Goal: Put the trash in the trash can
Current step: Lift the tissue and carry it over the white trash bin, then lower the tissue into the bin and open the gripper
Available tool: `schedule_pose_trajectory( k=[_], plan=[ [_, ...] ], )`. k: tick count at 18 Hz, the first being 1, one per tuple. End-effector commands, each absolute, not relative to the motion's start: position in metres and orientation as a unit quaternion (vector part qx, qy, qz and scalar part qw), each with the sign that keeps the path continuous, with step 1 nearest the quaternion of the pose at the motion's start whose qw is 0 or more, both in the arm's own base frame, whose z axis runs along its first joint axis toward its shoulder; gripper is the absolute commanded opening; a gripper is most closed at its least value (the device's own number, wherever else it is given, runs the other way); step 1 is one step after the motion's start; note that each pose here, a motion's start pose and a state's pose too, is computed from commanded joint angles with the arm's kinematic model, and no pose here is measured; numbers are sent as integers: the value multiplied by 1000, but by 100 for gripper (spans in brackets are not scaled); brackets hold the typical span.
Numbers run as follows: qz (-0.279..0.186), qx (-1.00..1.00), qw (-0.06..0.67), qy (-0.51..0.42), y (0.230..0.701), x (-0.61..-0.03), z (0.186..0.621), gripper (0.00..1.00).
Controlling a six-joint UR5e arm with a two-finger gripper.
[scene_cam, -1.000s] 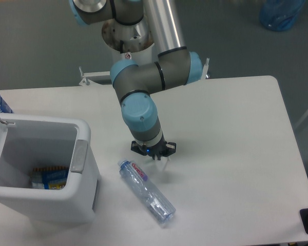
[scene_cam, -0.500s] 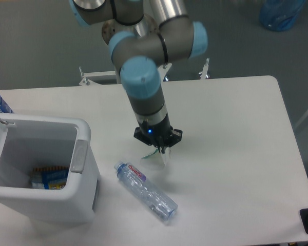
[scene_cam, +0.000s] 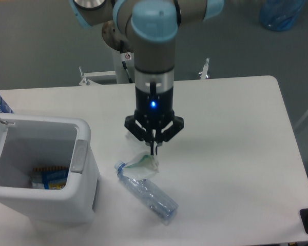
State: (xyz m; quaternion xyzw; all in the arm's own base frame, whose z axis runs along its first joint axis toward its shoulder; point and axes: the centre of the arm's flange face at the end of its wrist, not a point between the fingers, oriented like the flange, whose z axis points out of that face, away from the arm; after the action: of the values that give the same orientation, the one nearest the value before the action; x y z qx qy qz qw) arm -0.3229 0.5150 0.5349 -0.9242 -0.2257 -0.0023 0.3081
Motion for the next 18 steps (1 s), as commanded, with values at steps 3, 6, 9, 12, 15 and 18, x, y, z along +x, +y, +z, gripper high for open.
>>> schedule_pose_trajectory(
  k=[3,6,9,12,15,18],
  plan=[
    [-47,-902,349,-250,520,-318,565,0],
    [-86,-893,371,-241,525,-306,577,0],
    [-146,-881,395,-216,529,-288,586,0],
    [-164,-880,396,-203,532,-273,584,0],
    [-178,-887,382,-186,548,-251,570,0],
    [-188,-894,367,-176,554,-236,551,0]
  ],
)
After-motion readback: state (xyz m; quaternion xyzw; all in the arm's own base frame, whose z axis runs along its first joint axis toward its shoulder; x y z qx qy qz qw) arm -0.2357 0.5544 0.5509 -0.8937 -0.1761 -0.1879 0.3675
